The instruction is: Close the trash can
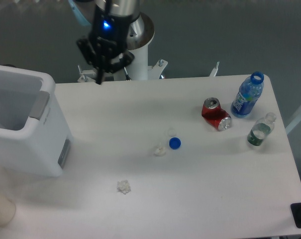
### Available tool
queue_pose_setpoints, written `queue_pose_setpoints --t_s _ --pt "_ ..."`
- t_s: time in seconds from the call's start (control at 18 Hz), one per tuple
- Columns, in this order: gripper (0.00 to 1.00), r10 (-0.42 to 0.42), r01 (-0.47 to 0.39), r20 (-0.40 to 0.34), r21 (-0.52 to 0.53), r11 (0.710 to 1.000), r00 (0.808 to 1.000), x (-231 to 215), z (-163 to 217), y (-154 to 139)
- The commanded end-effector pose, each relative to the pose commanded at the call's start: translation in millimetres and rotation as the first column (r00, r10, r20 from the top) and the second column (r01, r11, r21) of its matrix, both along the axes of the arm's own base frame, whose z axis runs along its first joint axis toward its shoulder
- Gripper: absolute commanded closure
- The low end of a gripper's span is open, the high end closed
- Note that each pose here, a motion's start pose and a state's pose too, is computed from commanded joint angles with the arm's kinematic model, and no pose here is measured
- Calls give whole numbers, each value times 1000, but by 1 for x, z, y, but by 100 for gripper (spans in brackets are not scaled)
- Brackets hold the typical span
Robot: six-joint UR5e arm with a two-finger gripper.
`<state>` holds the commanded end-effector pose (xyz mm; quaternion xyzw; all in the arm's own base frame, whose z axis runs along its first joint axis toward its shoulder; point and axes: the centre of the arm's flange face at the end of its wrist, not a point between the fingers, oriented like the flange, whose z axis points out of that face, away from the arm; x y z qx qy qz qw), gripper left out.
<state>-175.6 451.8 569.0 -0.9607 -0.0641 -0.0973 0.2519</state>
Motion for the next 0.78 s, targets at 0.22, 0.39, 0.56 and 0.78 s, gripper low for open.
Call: queue_pose_setpoints --t_s 0.22,0.39,0.56,0.78 --pt "100 7 -11 49 66 998 999 37 26 13" --pt "100 17 -22 41 134 991 999 66 52 23" --pt "100 -16 9 35 169 985 999 92 70 28" --pt "100 -82 78 14 206 975 997 129 91 24"
